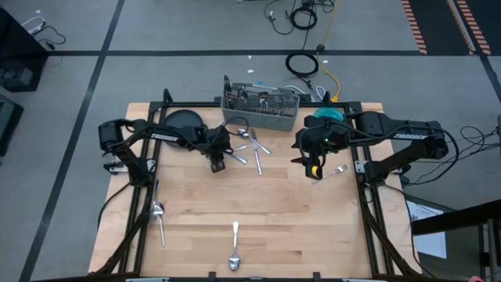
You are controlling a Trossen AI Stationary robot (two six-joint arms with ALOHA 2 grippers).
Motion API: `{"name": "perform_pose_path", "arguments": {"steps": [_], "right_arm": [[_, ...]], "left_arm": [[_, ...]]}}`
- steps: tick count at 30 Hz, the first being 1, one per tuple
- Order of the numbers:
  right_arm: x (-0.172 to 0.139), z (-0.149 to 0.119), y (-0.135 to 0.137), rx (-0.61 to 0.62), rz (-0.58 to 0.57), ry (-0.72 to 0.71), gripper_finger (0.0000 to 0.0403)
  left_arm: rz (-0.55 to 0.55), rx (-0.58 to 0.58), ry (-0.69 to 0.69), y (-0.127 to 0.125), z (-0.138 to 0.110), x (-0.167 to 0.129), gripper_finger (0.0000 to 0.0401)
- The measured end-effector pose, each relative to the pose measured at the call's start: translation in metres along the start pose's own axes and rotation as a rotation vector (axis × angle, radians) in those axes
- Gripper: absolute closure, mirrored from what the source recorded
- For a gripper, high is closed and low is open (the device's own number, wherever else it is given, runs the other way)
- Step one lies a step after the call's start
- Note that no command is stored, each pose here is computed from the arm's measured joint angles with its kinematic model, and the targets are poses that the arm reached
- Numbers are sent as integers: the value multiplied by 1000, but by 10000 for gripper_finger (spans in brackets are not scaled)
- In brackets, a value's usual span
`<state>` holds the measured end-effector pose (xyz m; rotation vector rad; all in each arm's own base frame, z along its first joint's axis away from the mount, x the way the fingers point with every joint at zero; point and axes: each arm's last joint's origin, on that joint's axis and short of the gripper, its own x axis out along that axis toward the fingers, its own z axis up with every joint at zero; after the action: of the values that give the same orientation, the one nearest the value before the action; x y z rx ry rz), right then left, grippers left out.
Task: Sort silverware
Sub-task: Put the fork into the silverware basket
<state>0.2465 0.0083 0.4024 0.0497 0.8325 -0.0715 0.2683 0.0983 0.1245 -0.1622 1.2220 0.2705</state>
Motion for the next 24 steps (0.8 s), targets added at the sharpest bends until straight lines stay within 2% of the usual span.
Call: {"name": "perform_pose_path", "arguments": {"steps": [3, 7, 8, 12, 17, 20, 24], "right_arm": [[0, 0, 0, 14, 0, 0, 200], [0, 0, 1, 12, 1, -1, 200], [0, 0, 2, 11, -1, -3, 200], [0, 1, 2, 12, 1, -9, 200], [0, 1, 3, 9, 3, -9, 200], [0, 1, 3, 4, 3, -9, 200], [-2, 0, 3, -23, -2, -14, 200]], "left_arm": [[12, -25, 25, 0, -1, 7, 295], [26, -33, 29, 1, -1, 8, 376], [27, -40, 26, 1, -1, 7, 384], [25, -74, 12, -1, -1, 0, 390], [-1, -100, 12, -8, -3, -25, 394], [11, -126, -111, -10, 8, -49, 400], [27, -192, -210, -9, 11, -73, 399]]}}
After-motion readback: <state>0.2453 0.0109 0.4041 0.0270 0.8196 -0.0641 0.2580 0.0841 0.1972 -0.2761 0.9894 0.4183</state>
